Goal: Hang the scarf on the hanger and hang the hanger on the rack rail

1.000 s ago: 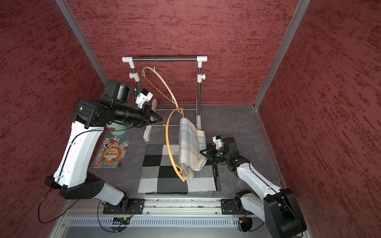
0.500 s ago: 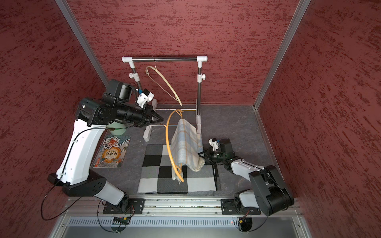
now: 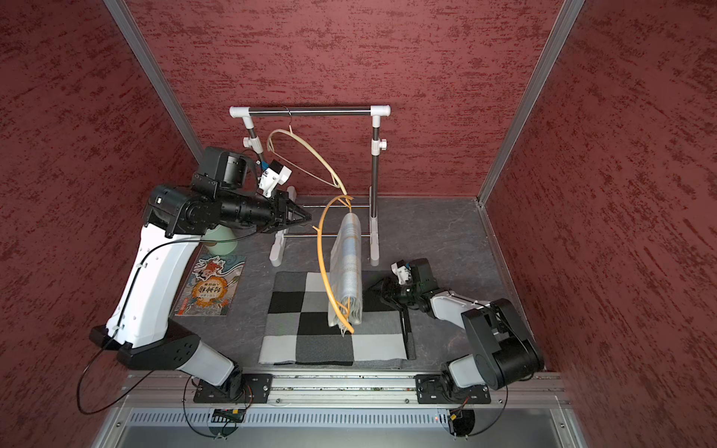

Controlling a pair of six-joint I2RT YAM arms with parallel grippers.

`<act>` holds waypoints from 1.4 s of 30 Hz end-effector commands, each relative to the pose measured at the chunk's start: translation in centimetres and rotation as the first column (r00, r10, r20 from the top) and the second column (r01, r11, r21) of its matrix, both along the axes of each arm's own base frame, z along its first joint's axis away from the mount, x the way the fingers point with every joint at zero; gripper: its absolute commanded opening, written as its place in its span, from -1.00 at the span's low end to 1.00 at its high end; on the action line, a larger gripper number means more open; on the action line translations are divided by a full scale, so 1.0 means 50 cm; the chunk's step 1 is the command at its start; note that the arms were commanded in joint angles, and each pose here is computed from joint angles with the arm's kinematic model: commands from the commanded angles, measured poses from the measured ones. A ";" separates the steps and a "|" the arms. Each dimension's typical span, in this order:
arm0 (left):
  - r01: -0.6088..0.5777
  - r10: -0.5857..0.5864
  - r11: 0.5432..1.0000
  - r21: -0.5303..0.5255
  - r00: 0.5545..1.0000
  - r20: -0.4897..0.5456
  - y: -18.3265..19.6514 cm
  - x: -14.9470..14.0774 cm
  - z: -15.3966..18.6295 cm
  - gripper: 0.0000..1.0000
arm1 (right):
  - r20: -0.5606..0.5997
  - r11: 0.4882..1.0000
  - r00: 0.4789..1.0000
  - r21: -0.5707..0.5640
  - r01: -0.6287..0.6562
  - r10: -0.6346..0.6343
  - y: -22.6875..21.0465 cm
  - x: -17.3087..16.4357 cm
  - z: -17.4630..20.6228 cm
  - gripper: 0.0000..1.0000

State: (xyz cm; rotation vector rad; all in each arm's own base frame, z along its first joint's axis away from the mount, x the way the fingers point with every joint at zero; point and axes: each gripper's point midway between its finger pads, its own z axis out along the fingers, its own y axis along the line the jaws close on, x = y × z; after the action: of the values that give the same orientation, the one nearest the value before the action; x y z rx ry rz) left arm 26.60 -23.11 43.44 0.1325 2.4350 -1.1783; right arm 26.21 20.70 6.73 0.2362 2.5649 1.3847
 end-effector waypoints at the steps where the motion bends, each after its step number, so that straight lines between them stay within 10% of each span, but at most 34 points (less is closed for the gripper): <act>1: 0.041 -0.033 0.996 -0.075 0.994 0.100 -0.012 -0.008 0.059 -1.00 | 0.057 0.997 0.998 -0.076 0.014 -0.010 -0.023 0.009 0.005 0.60; 16: 0.084 -0.085 0.996 0.024 0.995 0.043 0.000 -0.034 0.023 -1.00 | 0.523 0.992 0.848 -0.031 0.123 -0.089 -0.063 0.011 0.295 0.86; 35: 0.151 -0.178 0.972 0.179 0.973 0.146 -0.060 -0.024 -0.019 -1.00 | 0.407 0.986 0.908 0.088 -0.144 0.097 0.088 0.059 0.461 0.19; 42: 0.086 -0.115 0.975 0.205 0.984 0.134 -0.064 0.005 -0.031 -1.00 | 0.452 0.986 0.880 -0.139 -0.092 0.146 0.048 0.061 0.505 0.57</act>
State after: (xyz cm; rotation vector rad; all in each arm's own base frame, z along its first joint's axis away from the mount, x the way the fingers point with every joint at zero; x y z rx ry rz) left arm 25.97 -26.04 39.34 0.4091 2.5512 -0.9124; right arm 29.78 25.08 31.26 -0.2219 2.2219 1.3582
